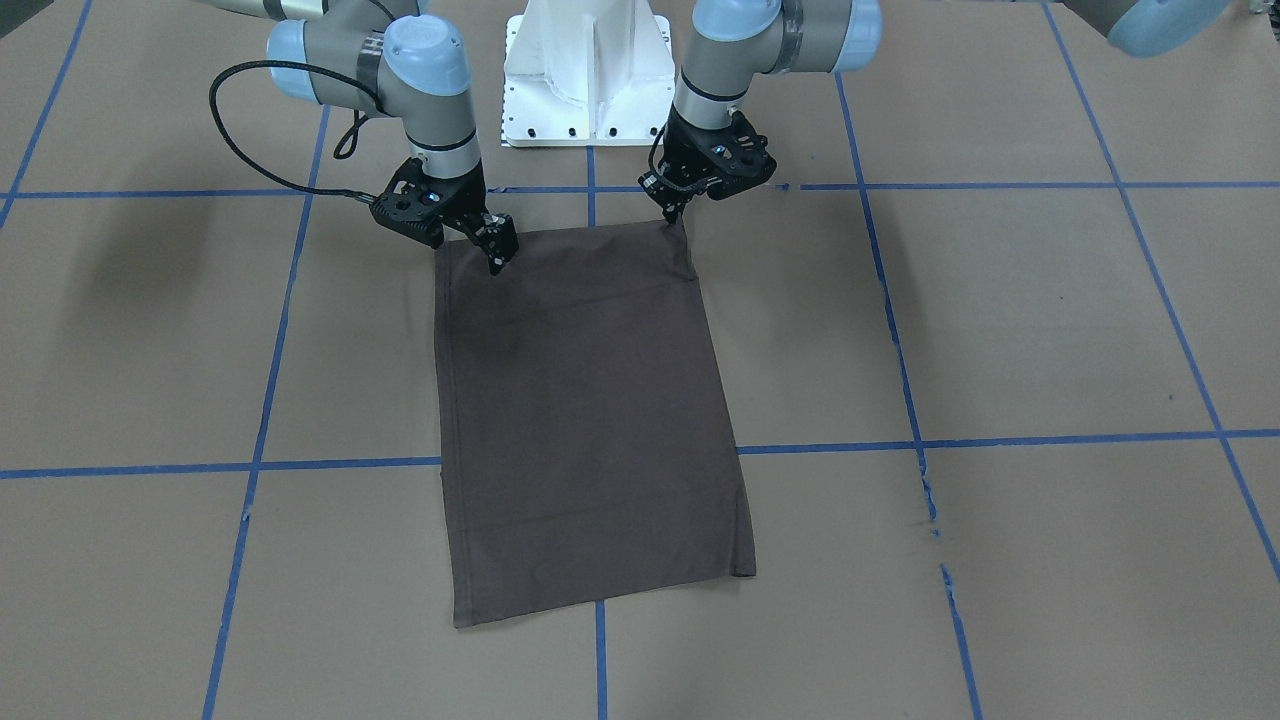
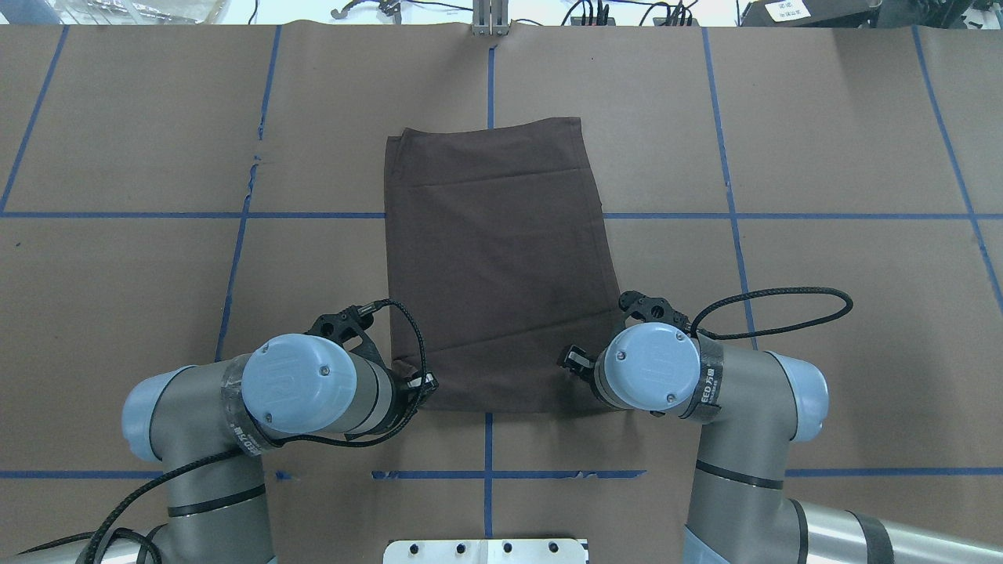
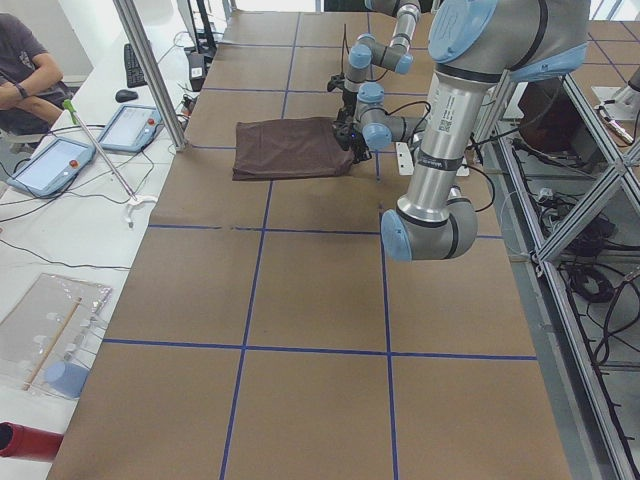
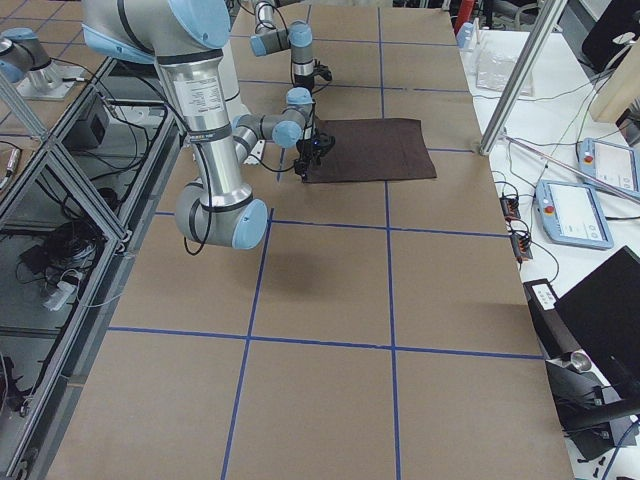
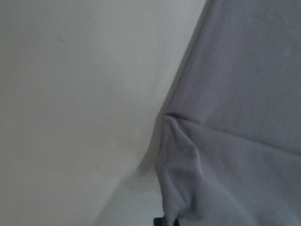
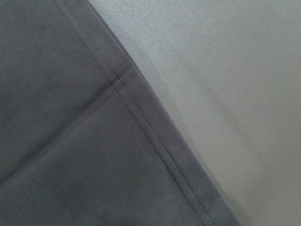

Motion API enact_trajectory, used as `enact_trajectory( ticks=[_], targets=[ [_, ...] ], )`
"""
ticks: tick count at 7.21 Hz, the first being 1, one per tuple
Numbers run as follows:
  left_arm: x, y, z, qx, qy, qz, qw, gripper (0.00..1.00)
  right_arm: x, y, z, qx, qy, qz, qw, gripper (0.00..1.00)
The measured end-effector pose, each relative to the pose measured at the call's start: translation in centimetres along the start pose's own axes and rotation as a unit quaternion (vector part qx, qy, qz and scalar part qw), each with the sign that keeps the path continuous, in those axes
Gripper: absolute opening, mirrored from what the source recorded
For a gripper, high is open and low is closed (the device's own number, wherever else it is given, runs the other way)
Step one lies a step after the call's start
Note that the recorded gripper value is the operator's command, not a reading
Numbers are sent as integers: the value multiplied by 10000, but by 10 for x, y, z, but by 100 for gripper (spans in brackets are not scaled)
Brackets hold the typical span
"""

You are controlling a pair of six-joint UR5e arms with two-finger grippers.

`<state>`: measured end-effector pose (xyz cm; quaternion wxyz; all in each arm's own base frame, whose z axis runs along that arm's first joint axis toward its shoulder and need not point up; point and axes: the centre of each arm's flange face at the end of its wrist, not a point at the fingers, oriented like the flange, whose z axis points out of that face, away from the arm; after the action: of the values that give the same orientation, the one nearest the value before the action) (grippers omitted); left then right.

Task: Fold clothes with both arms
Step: 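Grasp the near corners with both grippers and lift them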

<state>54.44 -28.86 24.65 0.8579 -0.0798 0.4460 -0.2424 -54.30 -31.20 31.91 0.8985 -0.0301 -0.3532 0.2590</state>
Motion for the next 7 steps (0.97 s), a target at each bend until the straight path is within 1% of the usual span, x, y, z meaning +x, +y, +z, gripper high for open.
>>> enact_trajectory(
  ticks=[2, 3, 4, 5, 6, 7],
  targets=[
    [0, 1, 0, -5, 0, -1, 10000, 0, 1, 0, 3, 9, 32, 4, 10000, 100],
    [0, 1, 0, -7, -2, 0, 10000, 0, 1, 0, 4, 10, 47, 4, 10000, 96],
    [0, 1, 0, -7, -4, 0, 10000, 0, 2, 0, 4, 11, 53, 2, 10000, 56],
    [0, 2, 1, -8, -5, 1, 10000, 0, 2, 0, 4, 10, 52, 1, 10000, 25],
    [0, 1, 0, -4, -3, 0, 10000, 0, 1, 0, 3, 9, 47, 0, 10000, 5],
    [0, 1, 0, -1, 2, -3, 10000, 0, 1, 0, 2, -9, 40, -5, 10000, 0]
  ],
)
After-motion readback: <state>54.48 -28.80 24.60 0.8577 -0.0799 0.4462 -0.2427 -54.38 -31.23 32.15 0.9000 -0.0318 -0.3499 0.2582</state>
